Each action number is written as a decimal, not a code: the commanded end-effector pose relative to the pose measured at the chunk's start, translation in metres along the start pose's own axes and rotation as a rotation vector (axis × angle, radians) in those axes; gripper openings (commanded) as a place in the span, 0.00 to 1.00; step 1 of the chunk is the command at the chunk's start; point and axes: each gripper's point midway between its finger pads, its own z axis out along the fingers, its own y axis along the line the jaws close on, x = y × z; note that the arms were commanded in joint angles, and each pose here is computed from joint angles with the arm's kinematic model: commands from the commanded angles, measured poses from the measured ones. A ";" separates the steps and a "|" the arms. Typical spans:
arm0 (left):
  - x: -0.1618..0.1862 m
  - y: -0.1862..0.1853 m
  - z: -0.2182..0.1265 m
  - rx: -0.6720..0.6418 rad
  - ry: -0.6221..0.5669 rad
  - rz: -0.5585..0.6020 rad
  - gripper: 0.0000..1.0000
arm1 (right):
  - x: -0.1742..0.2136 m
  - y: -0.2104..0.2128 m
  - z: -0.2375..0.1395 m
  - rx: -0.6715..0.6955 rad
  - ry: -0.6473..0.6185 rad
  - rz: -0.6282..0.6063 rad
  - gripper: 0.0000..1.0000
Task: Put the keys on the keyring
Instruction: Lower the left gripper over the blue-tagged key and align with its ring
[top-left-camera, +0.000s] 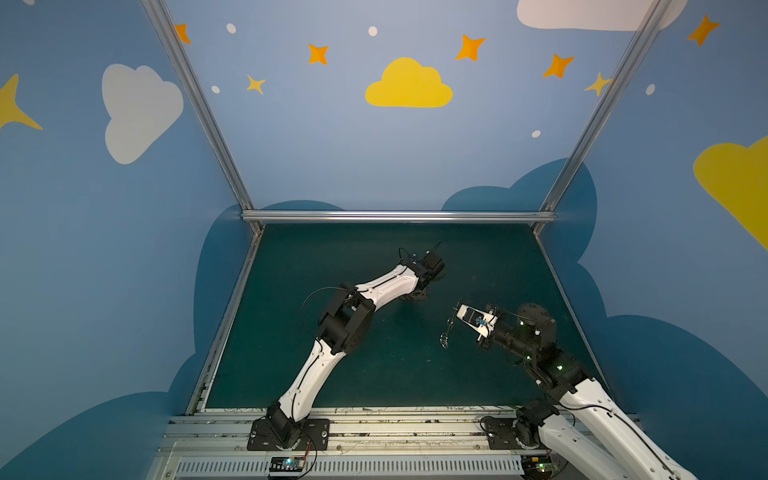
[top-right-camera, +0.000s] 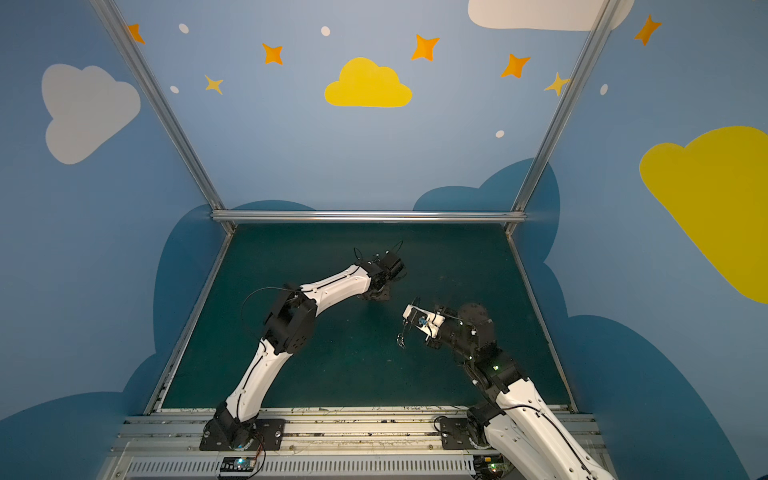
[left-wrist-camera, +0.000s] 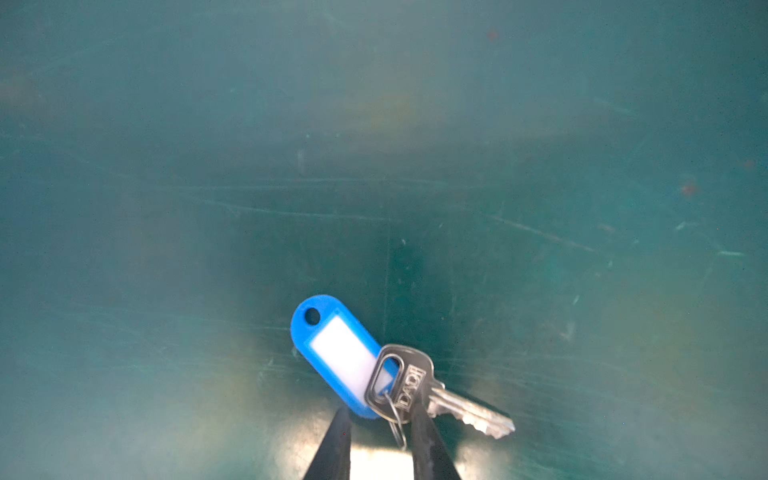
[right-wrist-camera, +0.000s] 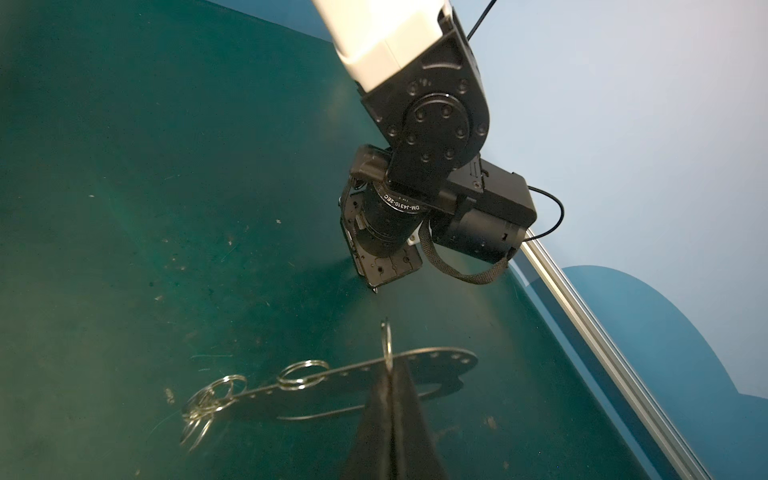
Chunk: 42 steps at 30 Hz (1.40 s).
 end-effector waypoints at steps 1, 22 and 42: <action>0.003 0.007 0.011 -0.046 0.013 0.021 0.25 | -0.008 -0.005 -0.001 0.015 -0.032 0.004 0.00; -0.001 0.018 0.013 -0.076 -0.001 0.041 0.11 | -0.008 -0.005 0.002 0.014 -0.041 0.022 0.00; -0.015 0.020 -0.003 -0.012 -0.123 0.098 0.39 | -0.008 -0.004 0.002 0.011 -0.044 0.021 0.00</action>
